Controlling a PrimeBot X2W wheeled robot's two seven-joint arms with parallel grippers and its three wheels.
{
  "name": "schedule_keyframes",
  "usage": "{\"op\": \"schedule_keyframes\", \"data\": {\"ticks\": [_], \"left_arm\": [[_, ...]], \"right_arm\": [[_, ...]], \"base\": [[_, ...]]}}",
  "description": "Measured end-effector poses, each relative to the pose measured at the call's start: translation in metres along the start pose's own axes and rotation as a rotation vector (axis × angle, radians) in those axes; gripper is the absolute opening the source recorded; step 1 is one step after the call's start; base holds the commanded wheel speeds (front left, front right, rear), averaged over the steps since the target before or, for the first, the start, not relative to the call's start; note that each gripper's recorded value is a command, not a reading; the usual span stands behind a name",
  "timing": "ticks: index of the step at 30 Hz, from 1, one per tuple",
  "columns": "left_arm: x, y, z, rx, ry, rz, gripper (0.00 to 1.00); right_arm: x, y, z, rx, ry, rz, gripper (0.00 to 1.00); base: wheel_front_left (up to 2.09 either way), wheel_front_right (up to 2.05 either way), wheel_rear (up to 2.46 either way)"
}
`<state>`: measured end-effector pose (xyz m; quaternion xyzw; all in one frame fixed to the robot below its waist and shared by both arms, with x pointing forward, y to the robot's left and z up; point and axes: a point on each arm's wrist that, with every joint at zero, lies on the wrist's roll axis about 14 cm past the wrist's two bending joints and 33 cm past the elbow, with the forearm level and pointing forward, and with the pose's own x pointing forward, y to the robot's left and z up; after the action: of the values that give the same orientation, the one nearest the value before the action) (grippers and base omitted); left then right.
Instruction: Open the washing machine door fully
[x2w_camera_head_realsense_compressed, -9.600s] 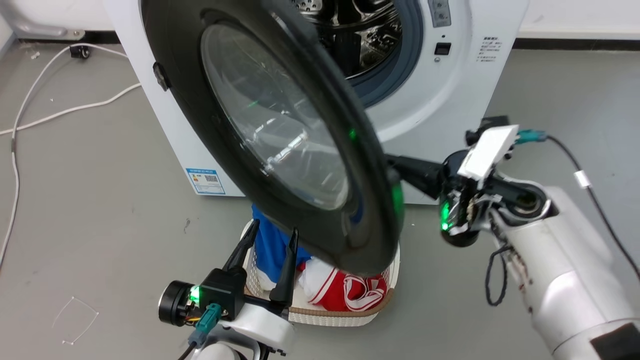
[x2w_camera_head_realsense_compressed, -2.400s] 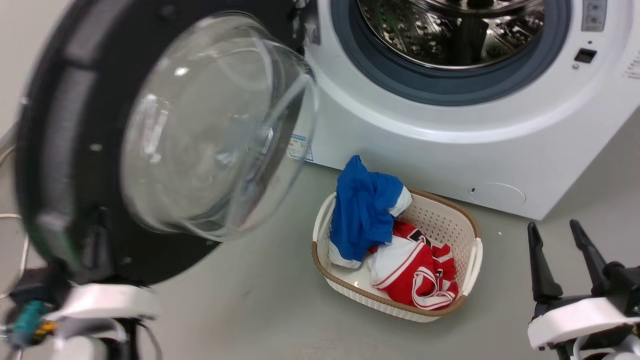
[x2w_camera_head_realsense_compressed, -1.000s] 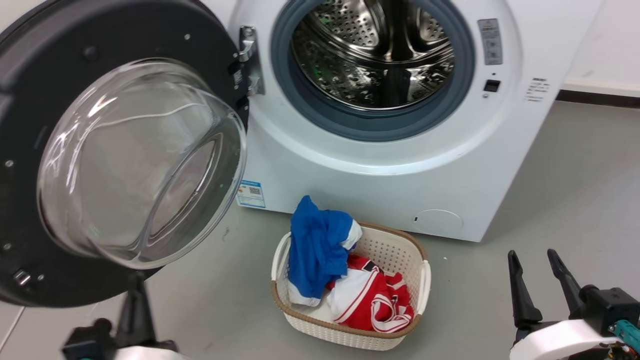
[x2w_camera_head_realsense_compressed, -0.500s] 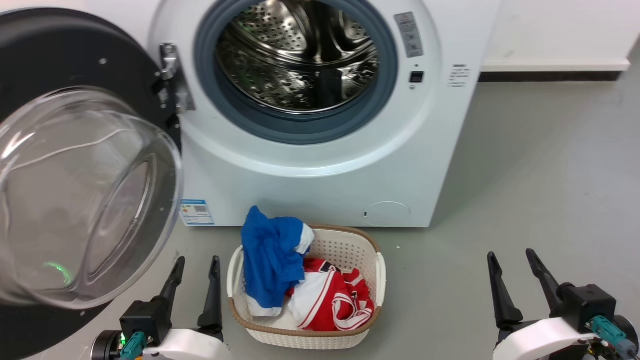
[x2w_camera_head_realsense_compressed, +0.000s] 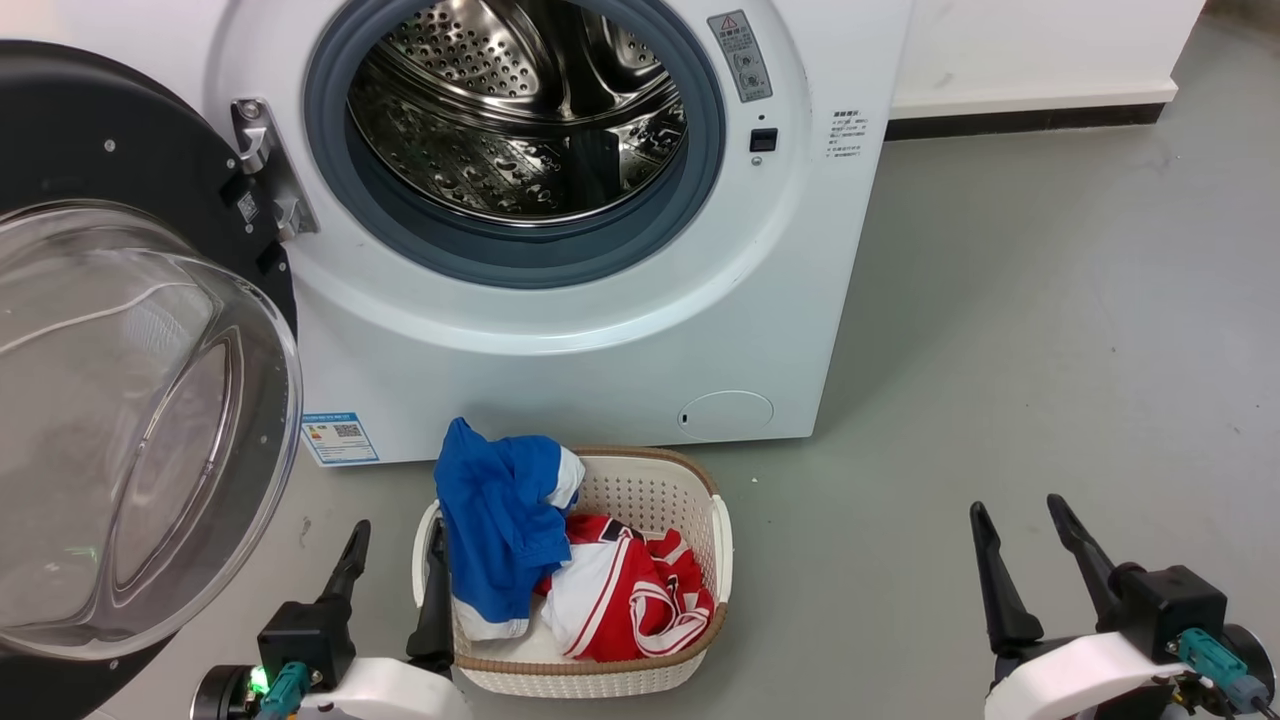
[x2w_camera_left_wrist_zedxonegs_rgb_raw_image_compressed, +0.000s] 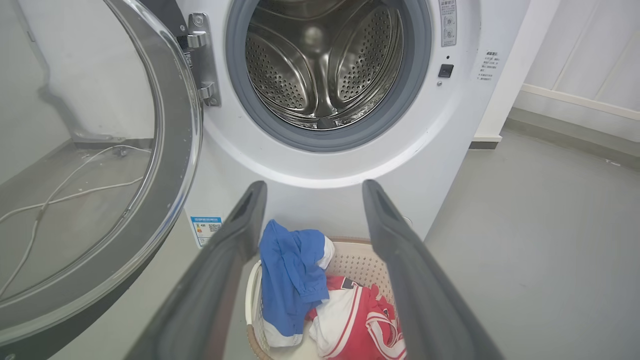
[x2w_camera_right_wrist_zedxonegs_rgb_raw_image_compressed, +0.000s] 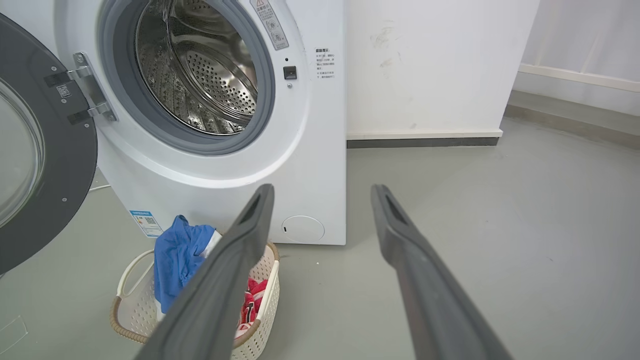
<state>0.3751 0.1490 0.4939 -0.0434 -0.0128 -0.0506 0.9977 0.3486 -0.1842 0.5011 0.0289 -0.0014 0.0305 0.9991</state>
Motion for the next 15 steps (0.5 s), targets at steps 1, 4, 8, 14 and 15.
{"op": "schedule_keyframes", "data": {"ticks": [1,4,8,14,15], "left_arm": [[0.0001,0.0000,-0.0007,0.001,0.001,0.000,1.00],[0.0003,-0.0015,-0.0034,0.008,0.007,-0.003,1.00],[0.0032,-0.0021,-0.0040,0.013,0.007,-0.003,1.00],[0.0047,-0.0027,-0.0042,0.015,0.007,-0.002,1.00],[0.0045,-0.0021,-0.0043,0.016,0.007,0.000,1.00]], "right_arm": [[0.0006,-0.0007,0.0005,0.000,-0.002,-0.002,1.00],[0.0035,-0.0007,0.0014,-0.001,-0.004,0.000,1.00],[0.0050,0.0002,-0.0030,-0.001,0.008,0.004,1.00],[0.0079,0.0001,-0.0023,0.000,0.003,0.007,1.00],[0.0078,0.0001,-0.0024,0.000,0.003,0.007,1.00]], "base": [[0.00,0.00,0.00],[0.00,0.00,0.00],[0.00,0.00,0.00],[0.00,0.00,0.00],[0.00,0.00,0.00]]}}
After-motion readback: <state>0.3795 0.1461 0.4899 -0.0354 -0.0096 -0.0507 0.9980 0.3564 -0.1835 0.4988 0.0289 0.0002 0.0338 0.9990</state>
